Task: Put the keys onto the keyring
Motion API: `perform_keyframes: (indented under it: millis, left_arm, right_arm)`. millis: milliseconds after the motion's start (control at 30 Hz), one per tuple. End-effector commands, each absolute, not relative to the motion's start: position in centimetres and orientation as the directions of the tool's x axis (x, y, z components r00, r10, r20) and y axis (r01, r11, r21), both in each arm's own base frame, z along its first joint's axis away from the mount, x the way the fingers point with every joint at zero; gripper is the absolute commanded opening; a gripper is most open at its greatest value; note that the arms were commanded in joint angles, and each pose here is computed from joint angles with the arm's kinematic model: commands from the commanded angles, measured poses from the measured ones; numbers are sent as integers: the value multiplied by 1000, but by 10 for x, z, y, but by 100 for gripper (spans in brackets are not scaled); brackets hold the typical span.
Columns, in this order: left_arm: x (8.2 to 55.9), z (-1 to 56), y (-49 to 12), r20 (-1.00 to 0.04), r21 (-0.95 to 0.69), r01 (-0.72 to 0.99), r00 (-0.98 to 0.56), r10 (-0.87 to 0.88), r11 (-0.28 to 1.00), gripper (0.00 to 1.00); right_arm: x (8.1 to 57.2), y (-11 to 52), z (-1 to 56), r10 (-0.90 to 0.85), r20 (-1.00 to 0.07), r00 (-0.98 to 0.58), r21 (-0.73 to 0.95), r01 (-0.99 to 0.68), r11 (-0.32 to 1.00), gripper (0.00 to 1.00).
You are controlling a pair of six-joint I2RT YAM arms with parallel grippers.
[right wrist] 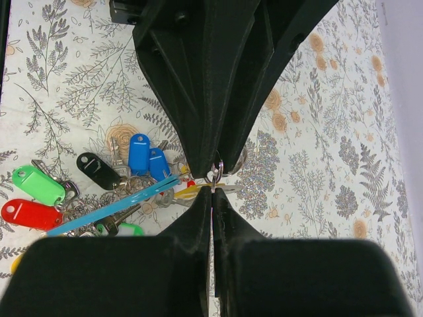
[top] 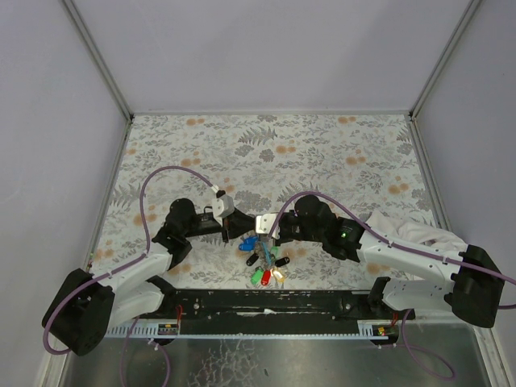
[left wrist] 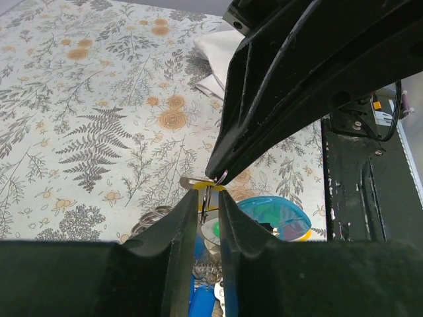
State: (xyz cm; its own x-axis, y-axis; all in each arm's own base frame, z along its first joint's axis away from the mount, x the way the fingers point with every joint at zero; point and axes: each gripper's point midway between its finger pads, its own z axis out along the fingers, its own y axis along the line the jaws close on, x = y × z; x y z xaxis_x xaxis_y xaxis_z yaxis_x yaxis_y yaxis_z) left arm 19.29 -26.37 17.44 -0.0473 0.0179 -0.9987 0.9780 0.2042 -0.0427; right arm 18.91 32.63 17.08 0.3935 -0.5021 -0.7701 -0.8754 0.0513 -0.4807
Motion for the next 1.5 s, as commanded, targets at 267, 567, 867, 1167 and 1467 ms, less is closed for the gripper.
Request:
perform_keyframes:
  millis: [267,567,867,1167,1467]
  left_arm:
    - [200,188,-263,-1000,-6,973,-5,-5,229,0]
    - [229,215,-250,-970,-188,884,-99,-221,429,0]
    - [240,232,-233,-869,-388,796,-148,-472,465,0]
    - [246,240,-235,-780,-518,713,-166,-604,473,0]
    - [245,236,-232,-704,-599,664,-170,-689,448,0]
  right_arm:
    - [195,329,203,-460,-775,434,-532,-840,105,0]
    - [200,325,193,-469,-777,420,-537,-831,146,0]
    - [198,332,181,-449,-791,415,-526,-836,155,0]
    - [200,338,168,-464,-779,423,-547,-819,173,0]
    - [201,342,176,-453,-780,431,-560,-805,198,0]
